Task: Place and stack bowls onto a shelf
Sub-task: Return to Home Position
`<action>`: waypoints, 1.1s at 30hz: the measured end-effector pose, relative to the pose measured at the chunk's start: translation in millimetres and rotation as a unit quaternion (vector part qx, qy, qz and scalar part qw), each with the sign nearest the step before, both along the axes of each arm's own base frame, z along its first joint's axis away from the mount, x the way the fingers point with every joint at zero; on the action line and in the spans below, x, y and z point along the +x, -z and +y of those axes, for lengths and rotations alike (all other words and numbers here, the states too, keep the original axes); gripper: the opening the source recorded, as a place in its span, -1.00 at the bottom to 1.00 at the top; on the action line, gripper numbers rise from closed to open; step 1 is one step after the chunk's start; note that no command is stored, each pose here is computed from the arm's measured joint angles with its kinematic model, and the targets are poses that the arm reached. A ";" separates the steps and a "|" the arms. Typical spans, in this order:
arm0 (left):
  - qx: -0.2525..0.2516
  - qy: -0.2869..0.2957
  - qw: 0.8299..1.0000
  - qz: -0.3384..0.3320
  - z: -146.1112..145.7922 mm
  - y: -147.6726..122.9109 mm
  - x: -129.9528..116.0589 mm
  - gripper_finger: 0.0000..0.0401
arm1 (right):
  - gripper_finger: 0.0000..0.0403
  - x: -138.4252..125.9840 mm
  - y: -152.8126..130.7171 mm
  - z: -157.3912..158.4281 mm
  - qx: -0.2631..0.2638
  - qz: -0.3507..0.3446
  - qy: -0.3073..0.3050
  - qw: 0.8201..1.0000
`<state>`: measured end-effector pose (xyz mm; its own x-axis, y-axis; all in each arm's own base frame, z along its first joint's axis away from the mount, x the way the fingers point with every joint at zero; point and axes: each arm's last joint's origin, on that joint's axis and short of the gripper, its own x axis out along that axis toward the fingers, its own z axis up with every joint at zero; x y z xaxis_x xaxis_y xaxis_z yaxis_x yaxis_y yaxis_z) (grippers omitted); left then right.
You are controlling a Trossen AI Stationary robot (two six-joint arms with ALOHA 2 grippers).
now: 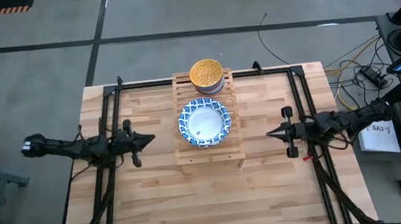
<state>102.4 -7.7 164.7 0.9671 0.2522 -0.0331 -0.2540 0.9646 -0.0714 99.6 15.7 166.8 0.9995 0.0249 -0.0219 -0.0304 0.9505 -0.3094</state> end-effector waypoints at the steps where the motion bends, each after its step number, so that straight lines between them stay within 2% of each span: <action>1: 0.000 0.000 1.000 0.002 0.0 0.3 0.2 -1.00 | -0.96 0.3 0.3 0.1 -0.002 0.002 0.000 1.000; 14: 0.006 0.000 1.000 0.030 -0.7 5.1 3.5 -1.00 | -0.96 1.5 1.8 0.3 0.060 0.014 0.002 0.998; 33: 0.009 0.000 0.999 0.042 -1.0 5.5 5.0 -1.00 | -0.96 1.5 1.4 0.3 0.062 0.012 0.003 0.998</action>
<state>107.4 -8.7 159.2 0.9612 0.2531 -0.1102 -0.2580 0.9656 -0.0332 101.0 15.9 165.4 0.9988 0.0235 -0.0422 -0.0310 0.9815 -0.1891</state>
